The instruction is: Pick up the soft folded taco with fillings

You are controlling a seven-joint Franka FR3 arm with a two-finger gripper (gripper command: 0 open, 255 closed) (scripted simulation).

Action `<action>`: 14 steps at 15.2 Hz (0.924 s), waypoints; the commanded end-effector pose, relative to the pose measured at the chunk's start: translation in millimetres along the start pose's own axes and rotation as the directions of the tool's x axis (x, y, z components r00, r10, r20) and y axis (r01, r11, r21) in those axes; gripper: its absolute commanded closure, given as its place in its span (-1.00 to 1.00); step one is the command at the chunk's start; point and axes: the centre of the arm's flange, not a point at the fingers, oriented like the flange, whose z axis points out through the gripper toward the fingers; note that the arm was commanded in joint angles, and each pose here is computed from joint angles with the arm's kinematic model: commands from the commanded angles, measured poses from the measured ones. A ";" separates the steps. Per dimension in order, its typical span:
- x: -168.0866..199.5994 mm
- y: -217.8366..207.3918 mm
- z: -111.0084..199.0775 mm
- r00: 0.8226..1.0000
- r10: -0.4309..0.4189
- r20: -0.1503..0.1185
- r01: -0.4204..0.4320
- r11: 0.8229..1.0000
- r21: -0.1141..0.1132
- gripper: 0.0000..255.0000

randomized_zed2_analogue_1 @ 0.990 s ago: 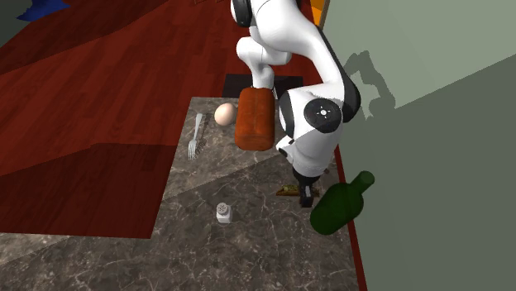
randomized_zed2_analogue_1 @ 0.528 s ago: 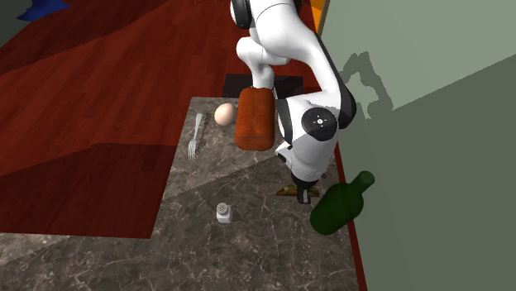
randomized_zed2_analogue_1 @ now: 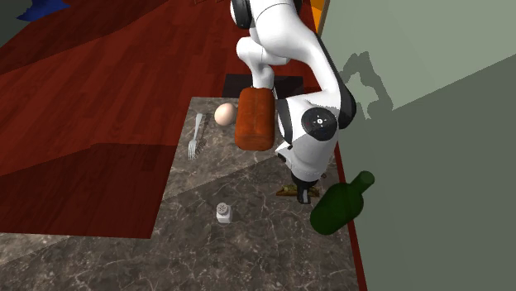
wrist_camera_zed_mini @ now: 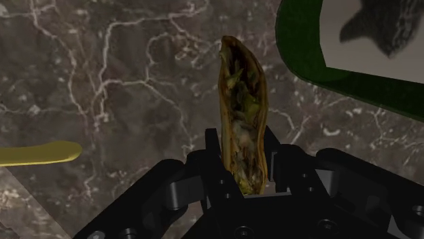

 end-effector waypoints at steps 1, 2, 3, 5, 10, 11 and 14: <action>0.3 0.0 -4.9 1.000 0.000 0.000 0.000 1.000 -0.001 1.00; 0.0 -0.1 -10.2 1.000 0.000 0.000 0.000 1.000 -0.001 1.00; -0.3 -0.2 -15.4 1.000 0.000 0.000 0.000 1.000 -0.001 1.00; -0.9 -0.5 -26.0 1.000 0.000 0.000 0.000 1.000 -0.001 1.00; -2.3 -1.0 -52.3 1.000 0.000 0.000 0.000 1.000 -0.001 1.00; -2.6 -1.1 -57.6 1.000 0.000 0.000 0.000 1.000 -0.001 1.00; -3.5 -1.4 -73.4 1.000 0.000 0.000 0.000 1.000 -0.001 1.00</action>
